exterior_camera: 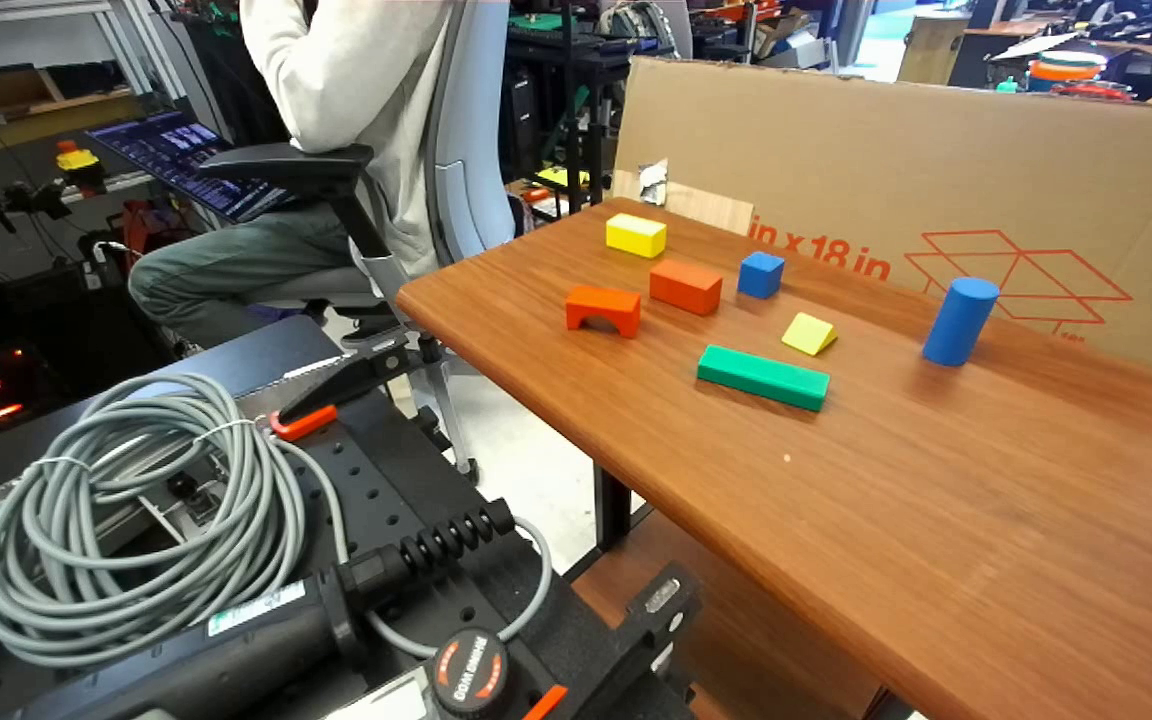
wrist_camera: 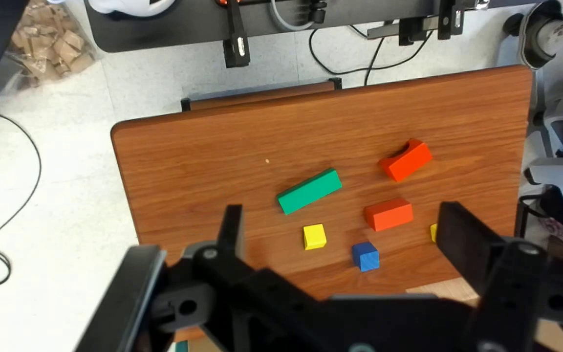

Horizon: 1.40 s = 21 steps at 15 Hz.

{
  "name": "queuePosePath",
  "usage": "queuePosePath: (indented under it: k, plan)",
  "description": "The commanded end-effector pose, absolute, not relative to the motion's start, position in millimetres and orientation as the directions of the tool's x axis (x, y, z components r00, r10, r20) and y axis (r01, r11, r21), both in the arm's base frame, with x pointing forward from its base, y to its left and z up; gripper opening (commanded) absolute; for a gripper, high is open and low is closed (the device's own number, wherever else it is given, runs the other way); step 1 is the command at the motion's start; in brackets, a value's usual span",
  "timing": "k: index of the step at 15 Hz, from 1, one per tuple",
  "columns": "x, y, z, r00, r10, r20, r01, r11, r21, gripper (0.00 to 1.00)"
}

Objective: Move the green rectangular block to the right

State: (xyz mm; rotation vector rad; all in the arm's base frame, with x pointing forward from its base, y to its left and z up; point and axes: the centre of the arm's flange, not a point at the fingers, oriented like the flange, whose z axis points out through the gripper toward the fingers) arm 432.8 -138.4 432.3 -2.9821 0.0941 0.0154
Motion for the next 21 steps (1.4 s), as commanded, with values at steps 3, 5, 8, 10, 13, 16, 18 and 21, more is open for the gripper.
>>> queuePosePath:
  k: [3, 5, 8, 10, 13, 16, 18, 21]
  plan:
    - [470, -111, 390, 0.998, -0.062, 0.026, -0.059, -0.993, -0.106, 1.0]
    - [488, -100, 372, 0.999, -0.055, -0.002, -0.055, -0.994, -0.093, 1.0]
    - [506, -83, 333, 0.995, -0.08, -0.066, -0.086, -0.992, -0.096, 1.0]
    - [518, -75, 304, 0.987, -0.128, -0.095, -0.137, -0.986, -0.096, 1.0]
    - [535, -70, 265, 0.965, -0.226, -0.136, -0.243, -0.962, -0.127, 1.0]
    - [549, -65, 224, 0.93, -0.335, -0.149, -0.357, -0.921, -0.158, 1.0]
    - [558, -63, 201, 0.908, -0.392, -0.148, -0.413, -0.896, -0.162, 1.0]
    - [576, -62, 173, 0.869, -0.473, -0.144, -0.493, -0.855, -0.164, 1.0]
